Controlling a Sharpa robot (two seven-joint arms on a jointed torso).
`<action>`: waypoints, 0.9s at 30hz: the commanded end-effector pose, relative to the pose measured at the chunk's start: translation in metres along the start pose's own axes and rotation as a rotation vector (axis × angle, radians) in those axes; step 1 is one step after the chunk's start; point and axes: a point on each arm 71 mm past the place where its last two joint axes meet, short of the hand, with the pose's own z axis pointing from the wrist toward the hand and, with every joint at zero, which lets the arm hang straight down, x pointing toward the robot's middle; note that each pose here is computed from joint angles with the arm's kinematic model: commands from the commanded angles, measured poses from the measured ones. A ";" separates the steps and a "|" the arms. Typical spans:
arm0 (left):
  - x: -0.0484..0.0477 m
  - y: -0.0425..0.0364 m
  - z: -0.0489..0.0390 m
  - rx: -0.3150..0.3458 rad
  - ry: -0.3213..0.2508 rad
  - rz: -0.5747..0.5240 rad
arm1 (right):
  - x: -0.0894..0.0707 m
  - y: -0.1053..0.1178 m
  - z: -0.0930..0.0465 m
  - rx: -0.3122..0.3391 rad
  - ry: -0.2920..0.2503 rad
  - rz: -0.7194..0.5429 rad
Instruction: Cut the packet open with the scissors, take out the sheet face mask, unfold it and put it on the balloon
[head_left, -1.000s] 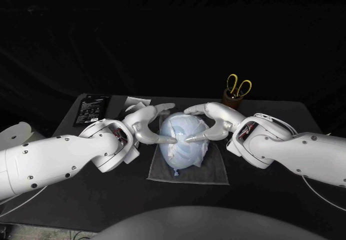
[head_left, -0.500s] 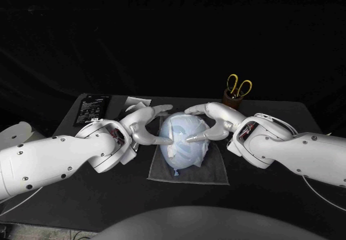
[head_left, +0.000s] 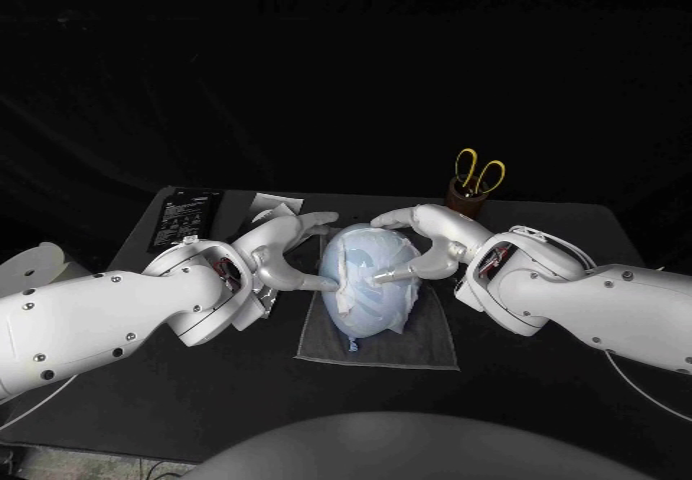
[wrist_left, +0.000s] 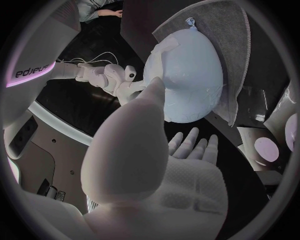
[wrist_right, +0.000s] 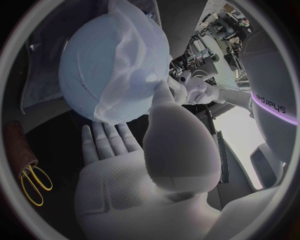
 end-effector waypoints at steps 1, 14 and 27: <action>-0.0014 0.0018 0.0004 -0.010 0.005 -0.015 | 0.005 -0.001 -0.001 0.005 0.030 -0.012; -0.0032 -0.0039 -0.0024 0.074 -0.004 -0.132 | 0.005 -0.001 -0.001 0.005 0.032 -0.011; -0.0077 -0.0150 0.0018 0.135 -0.031 -0.139 | 0.007 -0.002 -0.001 0.007 0.038 -0.008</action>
